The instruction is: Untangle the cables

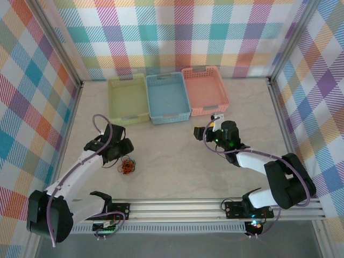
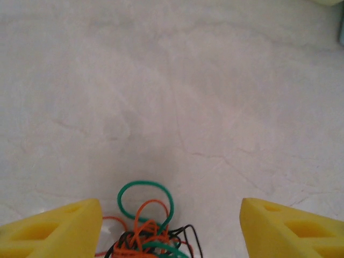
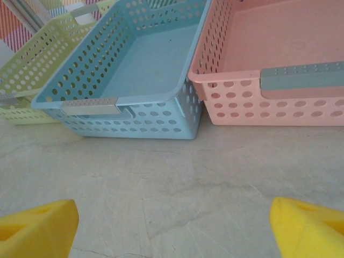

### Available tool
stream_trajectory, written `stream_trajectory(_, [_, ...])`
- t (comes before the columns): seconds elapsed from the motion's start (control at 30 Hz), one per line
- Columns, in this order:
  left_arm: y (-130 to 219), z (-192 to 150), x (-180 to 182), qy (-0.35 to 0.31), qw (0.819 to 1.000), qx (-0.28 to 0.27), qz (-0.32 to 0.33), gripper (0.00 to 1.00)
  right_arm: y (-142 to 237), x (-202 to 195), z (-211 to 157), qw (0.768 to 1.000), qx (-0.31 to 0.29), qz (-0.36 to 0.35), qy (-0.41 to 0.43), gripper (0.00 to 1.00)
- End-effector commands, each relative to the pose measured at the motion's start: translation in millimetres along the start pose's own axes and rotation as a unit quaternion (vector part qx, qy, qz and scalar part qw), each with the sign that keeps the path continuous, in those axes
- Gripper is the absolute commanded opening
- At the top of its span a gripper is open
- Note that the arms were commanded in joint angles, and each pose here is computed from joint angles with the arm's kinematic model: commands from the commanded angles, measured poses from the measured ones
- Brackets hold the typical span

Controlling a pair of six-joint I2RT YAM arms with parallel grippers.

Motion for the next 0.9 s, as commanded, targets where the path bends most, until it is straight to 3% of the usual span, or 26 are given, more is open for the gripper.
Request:
stream_trajectory(0.0, [-8.7, -14.5, 4.6, 0.018, 1.0, 0.025, -0.001, 0.73, -2.5, 6.1, 8.1, 1.0, -0.008, 0.014, -0.003, 0.91])
stream_trajectory(0.13, [-23.3, -23.7, -3.2, 0.014, 0.997, 0.078, -0.011, 0.73, -1.8, 5.4, 7.1, 1.0, -0.007, 0.01, -0.001, 0.91])
stream_trajectory(0.33, [-23.2, -33.5, -13.6, -0.01, 0.996, 0.09, -0.025, 0.68, -2.5, 5.7, 6.9, 1.0, -0.004, 0.013, -0.002, 0.91])
stream_trajectory(0.47, [-28.6, -51.4, -30.7, -0.025, 0.99, 0.119, -0.071, 0.63, -3.0, 6.0, 7.2, 1.0, -0.004, 0.012, -0.001, 0.91])
stream_trajectory(0.57, [-28.2, -67.8, -51.3, -0.059, 0.988, 0.116, -0.087, 0.57, -3.6, 6.2, 6.5, 1.0, -0.001, 0.014, -0.002, 0.91])
stream_trajectory(0.7, [-31.0, -86.1, -89.7, -0.101, 0.981, 0.127, -0.104, 0.41, -2.8, 5.7, 7.0, 1.0, -0.003, 0.011, -0.001, 0.91])
stream_trajectory(0.87, [-34.1, -107.3, -147.8, -0.156, 0.971, 0.131, -0.125, 0.33, -1.9, 5.1, 7.1, 1.0, -0.004, 0.006, 0.001, 0.91])
Point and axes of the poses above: each hand's point on the last joint's axis, 136 mm out from that joint toward the fingers, its own y axis back along the fingers, its own x axis along the line the jaws close on, z = x × y, the point moved 8 cm from there along y, back along the fingers
